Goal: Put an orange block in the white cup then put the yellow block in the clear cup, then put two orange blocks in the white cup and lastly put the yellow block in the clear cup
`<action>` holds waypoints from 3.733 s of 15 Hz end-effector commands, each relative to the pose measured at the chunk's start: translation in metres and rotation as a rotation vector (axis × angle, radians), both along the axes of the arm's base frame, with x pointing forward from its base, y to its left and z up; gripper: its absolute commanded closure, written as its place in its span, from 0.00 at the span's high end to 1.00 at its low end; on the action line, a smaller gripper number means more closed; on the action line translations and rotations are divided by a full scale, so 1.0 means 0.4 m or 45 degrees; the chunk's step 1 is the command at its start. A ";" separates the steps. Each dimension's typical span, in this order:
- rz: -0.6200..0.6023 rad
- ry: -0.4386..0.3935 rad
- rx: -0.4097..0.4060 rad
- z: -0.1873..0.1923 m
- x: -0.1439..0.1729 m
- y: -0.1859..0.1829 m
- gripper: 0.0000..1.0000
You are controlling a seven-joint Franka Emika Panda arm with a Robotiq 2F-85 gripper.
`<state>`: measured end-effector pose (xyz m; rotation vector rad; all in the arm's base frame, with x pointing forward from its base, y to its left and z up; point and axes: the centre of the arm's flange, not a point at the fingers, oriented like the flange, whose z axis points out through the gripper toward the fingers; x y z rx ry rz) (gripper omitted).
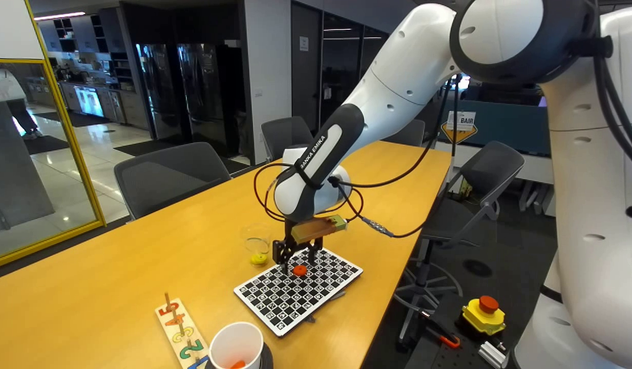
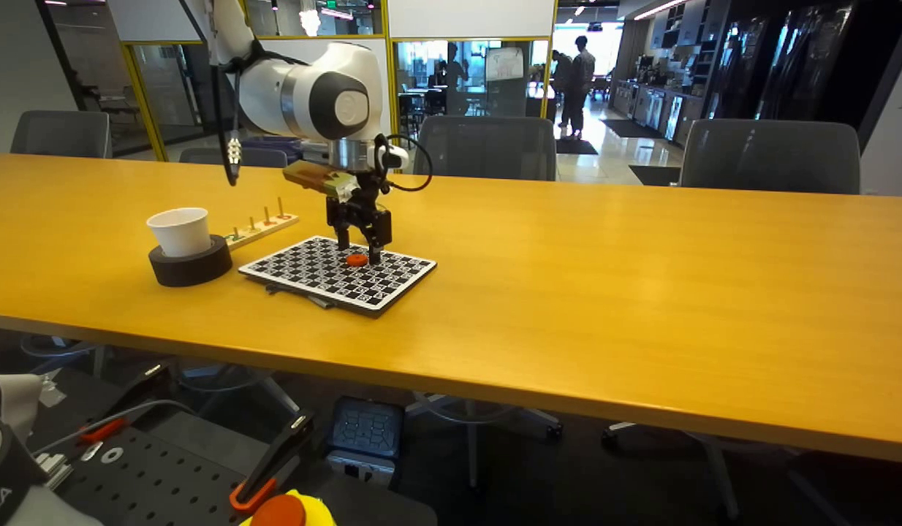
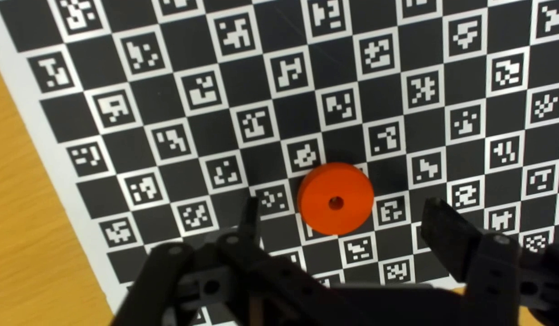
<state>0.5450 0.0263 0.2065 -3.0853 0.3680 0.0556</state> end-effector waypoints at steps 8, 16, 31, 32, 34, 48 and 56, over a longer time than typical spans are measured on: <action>-0.017 0.012 0.008 0.017 0.022 -0.015 0.17; 0.128 -0.038 0.015 0.114 -0.059 0.138 0.17; 0.436 -0.155 -0.117 0.320 -0.278 0.584 0.17; 0.463 -0.154 -0.106 0.319 -0.284 0.599 0.17; 0.516 -0.149 -0.077 0.315 -0.297 0.621 0.17; 0.666 -0.101 0.062 0.295 -0.322 0.663 0.17; 0.627 -0.094 0.021 0.311 -0.345 0.650 1.00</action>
